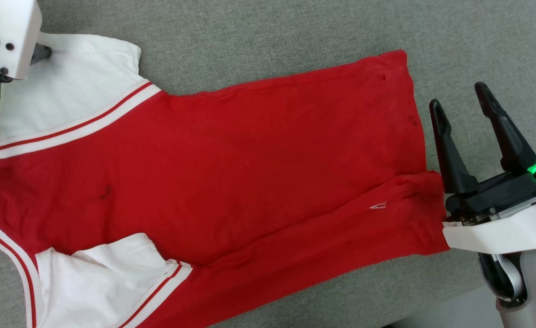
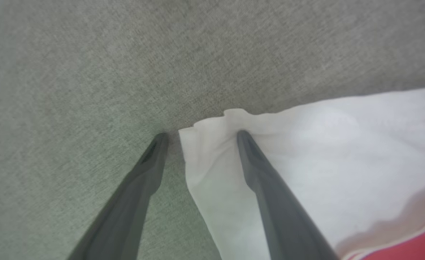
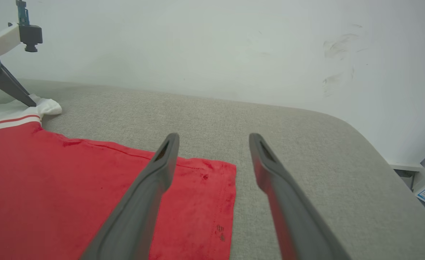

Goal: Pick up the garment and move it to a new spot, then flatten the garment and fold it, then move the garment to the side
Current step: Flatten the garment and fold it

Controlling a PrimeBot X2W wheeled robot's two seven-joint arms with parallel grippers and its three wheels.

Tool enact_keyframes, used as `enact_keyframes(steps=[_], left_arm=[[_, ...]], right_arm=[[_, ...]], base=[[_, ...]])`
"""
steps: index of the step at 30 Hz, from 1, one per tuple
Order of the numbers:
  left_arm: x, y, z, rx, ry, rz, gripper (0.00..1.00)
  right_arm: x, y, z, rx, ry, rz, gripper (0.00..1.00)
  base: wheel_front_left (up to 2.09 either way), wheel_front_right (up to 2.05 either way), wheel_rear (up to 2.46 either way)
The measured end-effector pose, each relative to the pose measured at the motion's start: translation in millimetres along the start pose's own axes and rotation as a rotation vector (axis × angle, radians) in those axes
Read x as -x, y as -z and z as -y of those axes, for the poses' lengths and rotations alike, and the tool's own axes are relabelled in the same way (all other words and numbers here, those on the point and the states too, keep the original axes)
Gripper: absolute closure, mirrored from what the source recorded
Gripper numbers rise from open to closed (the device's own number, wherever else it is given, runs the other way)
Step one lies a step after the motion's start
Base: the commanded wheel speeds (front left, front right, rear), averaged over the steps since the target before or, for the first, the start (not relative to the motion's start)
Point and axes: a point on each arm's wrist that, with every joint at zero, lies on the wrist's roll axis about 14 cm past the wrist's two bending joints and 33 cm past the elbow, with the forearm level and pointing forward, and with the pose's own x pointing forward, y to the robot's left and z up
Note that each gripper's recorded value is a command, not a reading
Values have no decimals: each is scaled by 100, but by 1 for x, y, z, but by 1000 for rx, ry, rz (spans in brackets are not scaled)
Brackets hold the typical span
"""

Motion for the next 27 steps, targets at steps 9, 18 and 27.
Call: enact_keyframes(steps=[9,18,27], left_arm=[[18,0,6,-9,10,58,100],[70,-1,18,-92,9,184,100],[100,11,36,-178,16,257,100]], right_arm=[[-14,-33,16,75,-10,75,0],[-44,-86,31,246,-95,-3,0],[-56,-30,33,350,-224,-592,0]], base=[[0,0,0],[0,0,0],[0,0,0]])
